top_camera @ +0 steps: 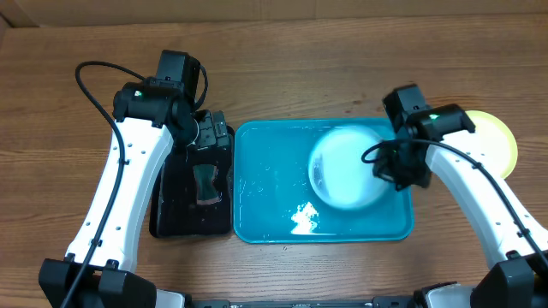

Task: Clean dirty plates on tray and stack at the side
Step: 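Lift the white plate with the right gripper and tilt it upright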

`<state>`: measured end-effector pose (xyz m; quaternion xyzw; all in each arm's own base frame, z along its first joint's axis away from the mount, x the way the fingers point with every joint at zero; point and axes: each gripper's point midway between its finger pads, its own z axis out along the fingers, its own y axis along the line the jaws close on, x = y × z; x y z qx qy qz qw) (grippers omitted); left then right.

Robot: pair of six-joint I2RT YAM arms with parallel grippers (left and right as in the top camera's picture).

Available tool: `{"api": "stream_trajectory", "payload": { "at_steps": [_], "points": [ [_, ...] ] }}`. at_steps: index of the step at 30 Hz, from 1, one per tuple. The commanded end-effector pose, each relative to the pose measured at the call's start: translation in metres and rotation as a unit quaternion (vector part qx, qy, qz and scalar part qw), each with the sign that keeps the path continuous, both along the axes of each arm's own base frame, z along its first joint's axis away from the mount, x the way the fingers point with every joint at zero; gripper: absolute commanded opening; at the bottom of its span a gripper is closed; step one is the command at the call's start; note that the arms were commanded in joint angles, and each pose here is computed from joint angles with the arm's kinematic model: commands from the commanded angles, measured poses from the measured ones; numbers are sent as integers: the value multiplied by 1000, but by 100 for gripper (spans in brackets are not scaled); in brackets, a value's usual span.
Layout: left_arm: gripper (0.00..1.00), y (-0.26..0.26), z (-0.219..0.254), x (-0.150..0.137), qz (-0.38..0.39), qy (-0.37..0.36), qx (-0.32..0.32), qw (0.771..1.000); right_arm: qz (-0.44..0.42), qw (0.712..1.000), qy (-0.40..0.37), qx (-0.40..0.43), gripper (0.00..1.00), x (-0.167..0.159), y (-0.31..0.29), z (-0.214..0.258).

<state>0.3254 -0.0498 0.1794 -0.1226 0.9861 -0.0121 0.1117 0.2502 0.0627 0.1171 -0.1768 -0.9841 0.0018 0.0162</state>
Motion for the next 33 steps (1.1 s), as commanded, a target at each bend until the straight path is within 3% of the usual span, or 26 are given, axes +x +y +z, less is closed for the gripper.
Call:
{"api": "stream_trajectory", "payload": {
  "at_steps": [1,8,13,17,21,28,33],
  "points": [
    [100,5,1,2,6,-3,6,1000,-40,998,24,40,4,-15,13,14],
    [100,5,1,0,1,0,8,1000,62,956,86,273,4,-46,91,42],
    [100,6,0,-4,-11,9,12,1000,87,916,58,386,4,-36,127,65],
    [100,8,0,-4,-13,10,16,1000,110,902,6,417,4,-15,138,72],
    [100,7,0,-3,-13,8,16,1000,113,917,-62,378,4,18,134,64],
    [100,6,1,2,-14,-3,14,1000,74,959,-181,205,4,79,88,43],
    [100,6,1,4,-15,-7,14,1000,62,972,-222,52,4,98,38,35]
  ]
}}
